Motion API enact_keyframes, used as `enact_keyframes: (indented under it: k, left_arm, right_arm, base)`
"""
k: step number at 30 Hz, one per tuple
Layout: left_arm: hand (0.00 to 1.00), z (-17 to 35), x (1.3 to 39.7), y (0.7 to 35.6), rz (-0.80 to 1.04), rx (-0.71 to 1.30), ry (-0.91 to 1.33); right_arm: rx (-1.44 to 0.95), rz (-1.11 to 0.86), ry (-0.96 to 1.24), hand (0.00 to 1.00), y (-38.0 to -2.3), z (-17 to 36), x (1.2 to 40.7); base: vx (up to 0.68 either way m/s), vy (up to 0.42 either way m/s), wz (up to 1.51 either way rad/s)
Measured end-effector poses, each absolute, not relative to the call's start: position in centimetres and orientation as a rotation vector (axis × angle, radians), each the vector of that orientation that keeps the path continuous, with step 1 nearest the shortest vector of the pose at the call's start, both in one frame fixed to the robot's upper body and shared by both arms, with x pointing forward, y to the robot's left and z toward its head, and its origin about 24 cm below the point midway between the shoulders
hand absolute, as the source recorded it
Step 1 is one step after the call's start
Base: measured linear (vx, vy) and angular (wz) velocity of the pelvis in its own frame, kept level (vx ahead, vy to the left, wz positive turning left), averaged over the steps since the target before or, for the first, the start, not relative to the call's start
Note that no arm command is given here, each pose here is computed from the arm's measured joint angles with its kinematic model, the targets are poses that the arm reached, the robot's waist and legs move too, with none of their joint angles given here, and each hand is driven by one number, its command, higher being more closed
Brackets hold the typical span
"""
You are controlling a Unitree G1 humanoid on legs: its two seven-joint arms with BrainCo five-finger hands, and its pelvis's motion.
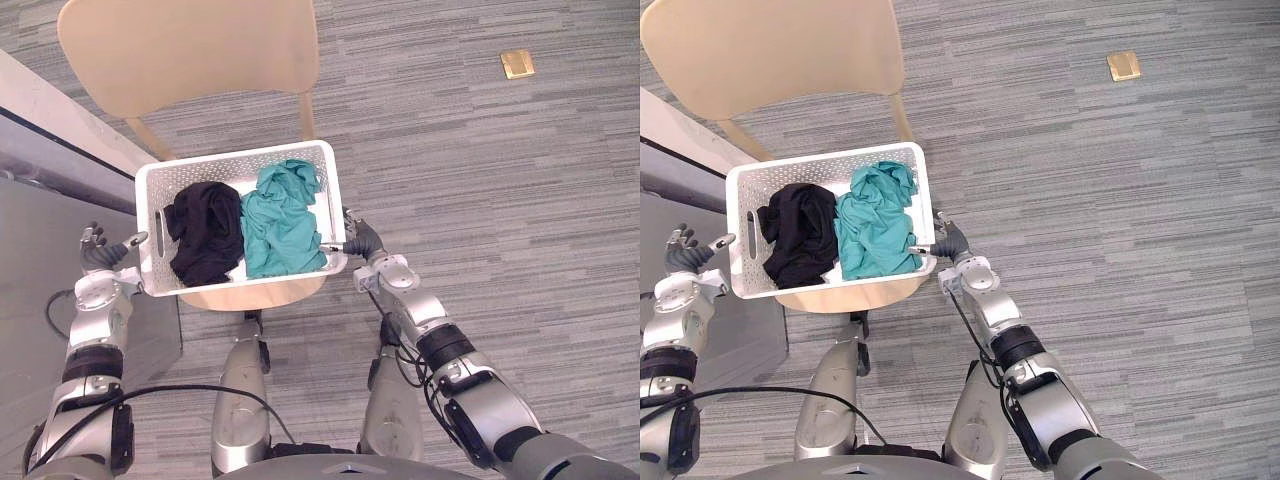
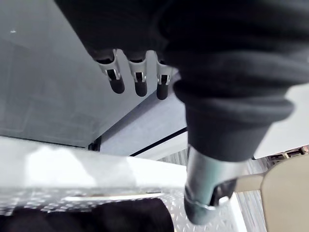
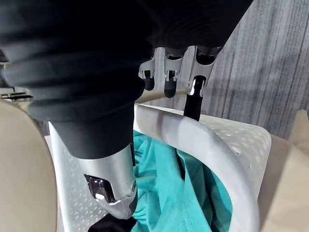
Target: Pick up the laundry basket with both hands and put the clothes into the washing machine.
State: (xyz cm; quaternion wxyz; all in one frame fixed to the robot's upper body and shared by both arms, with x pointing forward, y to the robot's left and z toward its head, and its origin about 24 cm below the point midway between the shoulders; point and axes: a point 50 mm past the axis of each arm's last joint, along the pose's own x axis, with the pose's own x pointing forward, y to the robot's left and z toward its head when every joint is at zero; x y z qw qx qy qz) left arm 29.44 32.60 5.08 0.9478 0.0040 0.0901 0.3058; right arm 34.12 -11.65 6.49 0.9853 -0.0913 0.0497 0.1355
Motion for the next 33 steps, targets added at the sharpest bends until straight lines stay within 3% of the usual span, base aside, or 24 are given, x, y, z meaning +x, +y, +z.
enact_keyframes:
  k: [8, 19, 26, 33]
  left_arm:
    - [0.00, 5.7, 27.1, 33.3, 0.624, 0.077, 0.119]
    - [0.00, 2.0, 23.3, 31.7, 0.593, 0.029, 0.193]
    - [0.00, -4.0, 19.2, 28.0, 0.601, -0.165, 0.383]
    - [0.00, -12.8, 12.4, 23.6, 0.616, -0.316, 0.826]
  right_arm:
    - [-0.201, 0.290, 0.006, 0.00, -14.3, 8.5, 33.0]
    - [-0.180, 0.140, 0.082, 0.00, -20.3, 5.8, 29.1]
    - [-0.045, -0.061, 0.248, 0.00, -23.0, 0.6, 24.3]
    - [-0.060, -0.190, 0.537, 0.00, -23.2, -6.0, 19.7]
  base:
    - [0.02, -0.022, 0.07]
    - [0.01, -0.010, 0.00]
    - [0.03, -0.015, -0.07]
    - [0.03, -0.015, -0.11]
